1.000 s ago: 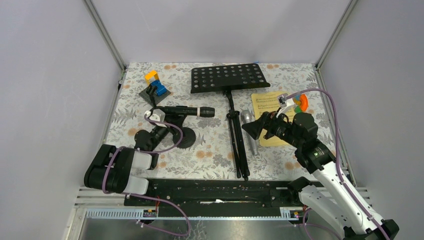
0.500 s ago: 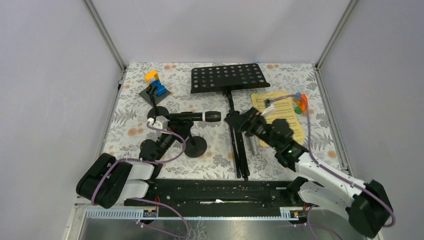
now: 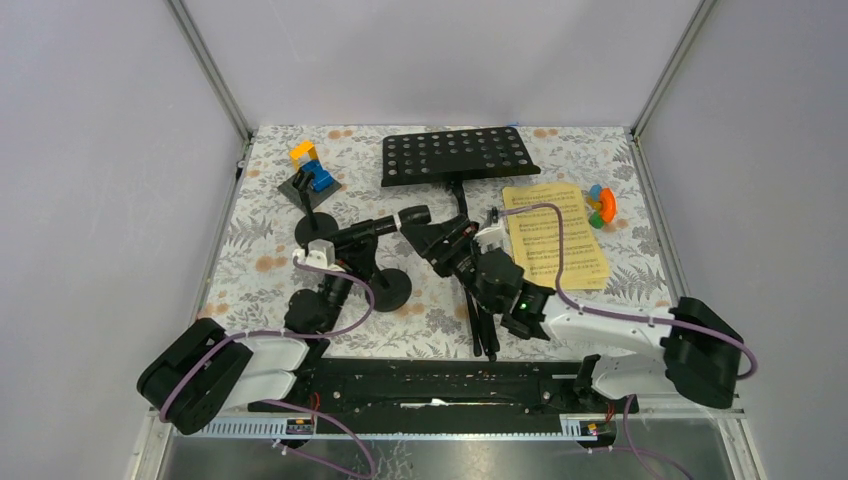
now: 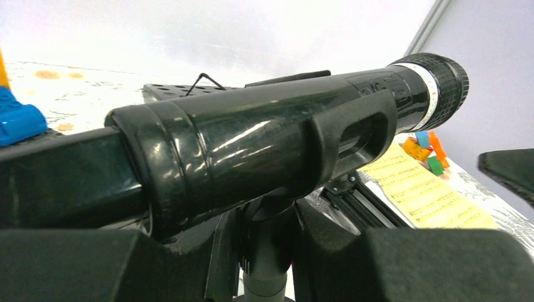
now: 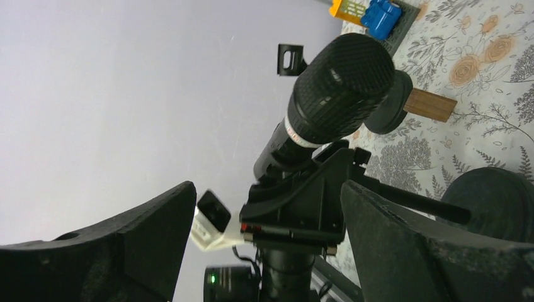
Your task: Pack up the instrument practice props
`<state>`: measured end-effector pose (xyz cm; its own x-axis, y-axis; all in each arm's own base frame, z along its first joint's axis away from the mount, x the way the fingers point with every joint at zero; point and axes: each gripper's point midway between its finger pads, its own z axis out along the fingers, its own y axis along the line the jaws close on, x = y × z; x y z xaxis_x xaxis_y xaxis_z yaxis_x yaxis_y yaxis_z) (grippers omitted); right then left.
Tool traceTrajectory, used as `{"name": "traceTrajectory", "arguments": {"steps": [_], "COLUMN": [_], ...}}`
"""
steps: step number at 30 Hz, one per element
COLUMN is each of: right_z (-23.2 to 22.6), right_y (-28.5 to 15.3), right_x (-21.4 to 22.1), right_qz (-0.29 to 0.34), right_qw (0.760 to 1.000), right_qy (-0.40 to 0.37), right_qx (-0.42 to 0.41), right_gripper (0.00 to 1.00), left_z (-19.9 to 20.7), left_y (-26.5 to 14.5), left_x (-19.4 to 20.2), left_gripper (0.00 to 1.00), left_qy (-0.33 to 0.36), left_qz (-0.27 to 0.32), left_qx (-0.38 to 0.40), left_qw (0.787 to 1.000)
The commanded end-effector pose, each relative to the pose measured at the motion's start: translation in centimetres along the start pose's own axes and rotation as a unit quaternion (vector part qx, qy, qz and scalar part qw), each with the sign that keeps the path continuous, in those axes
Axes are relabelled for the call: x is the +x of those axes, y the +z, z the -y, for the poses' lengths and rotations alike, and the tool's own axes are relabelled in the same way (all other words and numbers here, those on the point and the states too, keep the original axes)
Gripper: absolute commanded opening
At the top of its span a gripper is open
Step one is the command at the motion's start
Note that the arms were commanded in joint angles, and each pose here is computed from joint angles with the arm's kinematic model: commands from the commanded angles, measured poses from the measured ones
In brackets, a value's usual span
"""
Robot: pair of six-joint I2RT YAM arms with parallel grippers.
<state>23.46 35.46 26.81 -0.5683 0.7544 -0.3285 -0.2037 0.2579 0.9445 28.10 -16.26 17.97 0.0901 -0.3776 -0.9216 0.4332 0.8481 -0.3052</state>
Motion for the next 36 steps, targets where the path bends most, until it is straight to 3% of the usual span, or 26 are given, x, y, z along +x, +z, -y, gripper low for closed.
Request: {"name": "traceTrajectory", "arguments": {"steps": [1, 12, 19, 30, 32, 36], "right_z": [-2.5, -0.1, 1.0, 1.4, 1.5, 1.6], "right_y": [2.2, 5.9, 7.1, 8.0, 8.0, 7.3], "right_x": [-1.7, 0.8, 1.5, 1.6, 1.4, -0.2], "right_qz": [0.071, 0.075, 0.082, 0.1, 0.106, 0.136], "right_qw": [0.994, 0.985, 0.982, 0.98, 0.98, 0.981], "right_qy": [0.089, 0.145, 0.146, 0.14, 0.136, 0.103], "right_qx": [-0.002, 0.059, 0.084, 0.098, 0.099, 0.094], "right_gripper": [0.9, 0.87, 0.77, 0.49, 0.4, 0.12], "left_z": [0.3, 1.2, 1.9, 2.6, 2.9, 3.4], "left_y": [0.4, 0.2, 0.3, 0.1, 0.1, -0.2], "left_x": [-5.3, -4.8, -4.5, -4.1, -4.2, -3.9], "left_gripper": [0.0, 0.0, 0.0, 0.0, 0.0, 0.0], "left_qy": [-0.016, -0.01, -0.012, -0.004, -0.001, 0.007], "left_qz": [0.1, 0.091, 0.086, 0.083, 0.085, 0.078], "left_qx": [-0.016, 0.002, 0.013, 0.035, 0.042, 0.062], "left_qw": [0.995, 0.996, 0.996, 0.996, 0.996, 0.995]}}
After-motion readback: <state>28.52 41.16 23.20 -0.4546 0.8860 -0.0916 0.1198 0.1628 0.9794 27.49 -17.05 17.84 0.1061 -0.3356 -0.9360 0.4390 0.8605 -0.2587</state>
